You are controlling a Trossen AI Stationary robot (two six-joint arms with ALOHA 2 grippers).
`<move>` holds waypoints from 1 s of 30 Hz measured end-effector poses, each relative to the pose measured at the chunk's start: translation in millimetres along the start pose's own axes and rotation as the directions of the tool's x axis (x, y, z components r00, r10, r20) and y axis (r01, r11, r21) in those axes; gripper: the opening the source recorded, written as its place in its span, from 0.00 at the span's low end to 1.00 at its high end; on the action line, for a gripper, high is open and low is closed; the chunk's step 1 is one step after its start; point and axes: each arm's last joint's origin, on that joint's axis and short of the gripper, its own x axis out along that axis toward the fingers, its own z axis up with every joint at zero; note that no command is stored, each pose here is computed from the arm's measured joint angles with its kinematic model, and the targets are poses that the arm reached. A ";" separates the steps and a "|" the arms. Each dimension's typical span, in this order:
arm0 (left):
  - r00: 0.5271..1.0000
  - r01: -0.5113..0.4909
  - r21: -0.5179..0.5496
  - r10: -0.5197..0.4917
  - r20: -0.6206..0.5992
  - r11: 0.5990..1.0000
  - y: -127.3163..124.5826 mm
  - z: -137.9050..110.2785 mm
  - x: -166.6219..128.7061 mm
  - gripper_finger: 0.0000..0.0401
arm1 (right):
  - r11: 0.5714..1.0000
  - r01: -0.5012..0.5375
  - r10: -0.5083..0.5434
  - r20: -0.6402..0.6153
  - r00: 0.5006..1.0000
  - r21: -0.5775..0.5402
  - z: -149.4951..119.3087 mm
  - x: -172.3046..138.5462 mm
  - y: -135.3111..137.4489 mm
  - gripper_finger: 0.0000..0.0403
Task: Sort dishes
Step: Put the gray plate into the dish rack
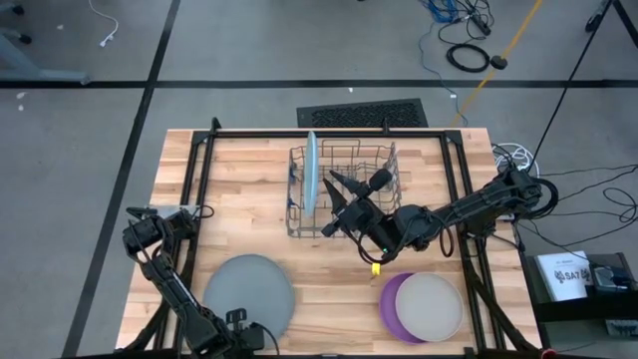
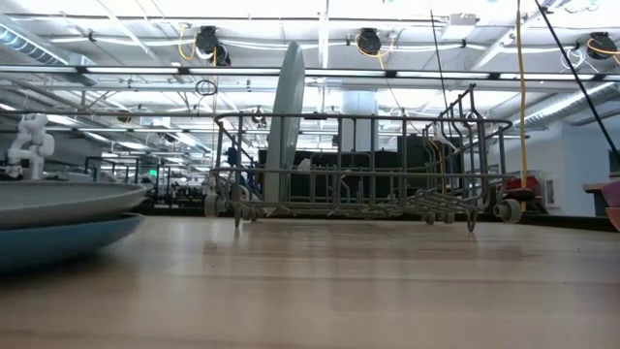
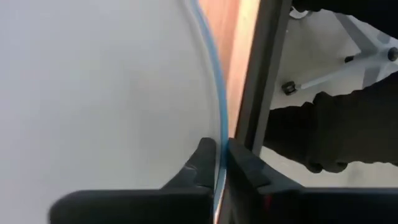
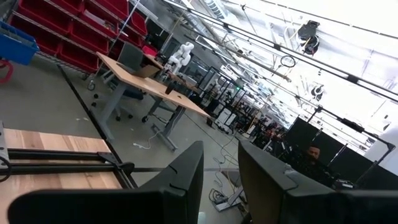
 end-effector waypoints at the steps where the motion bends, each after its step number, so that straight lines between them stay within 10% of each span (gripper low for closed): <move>1: 1.000 -0.008 -0.002 0.008 -0.002 1.000 0.9 0.6 -0.1 0.03 | 1.000 0.000 0.000 0.000 1.000 0.000 0.0 0.0 0.0 0.24; 9: 0.981 -0.189 0.028 0.190 -0.030 0.982 8.8 9.2 -20.8 0.01 | 1.000 0.000 0.000 0.000 1.000 -0.004 0.0 0.1 -0.1 0.24; 24: 0.967 -0.225 -0.007 0.224 0.124 0.974 12.8 26.4 -36.4 0.00 | 1.000 -0.001 0.001 0.000 1.000 0.007 0.1 -0.3 0.2 0.24; 30: 0.963 -0.212 -0.003 0.209 0.172 0.977 14.1 38.2 -35.8 0.15 | 1.000 0.000 0.000 0.000 1.000 0.010 0.1 -0.3 0.1 0.24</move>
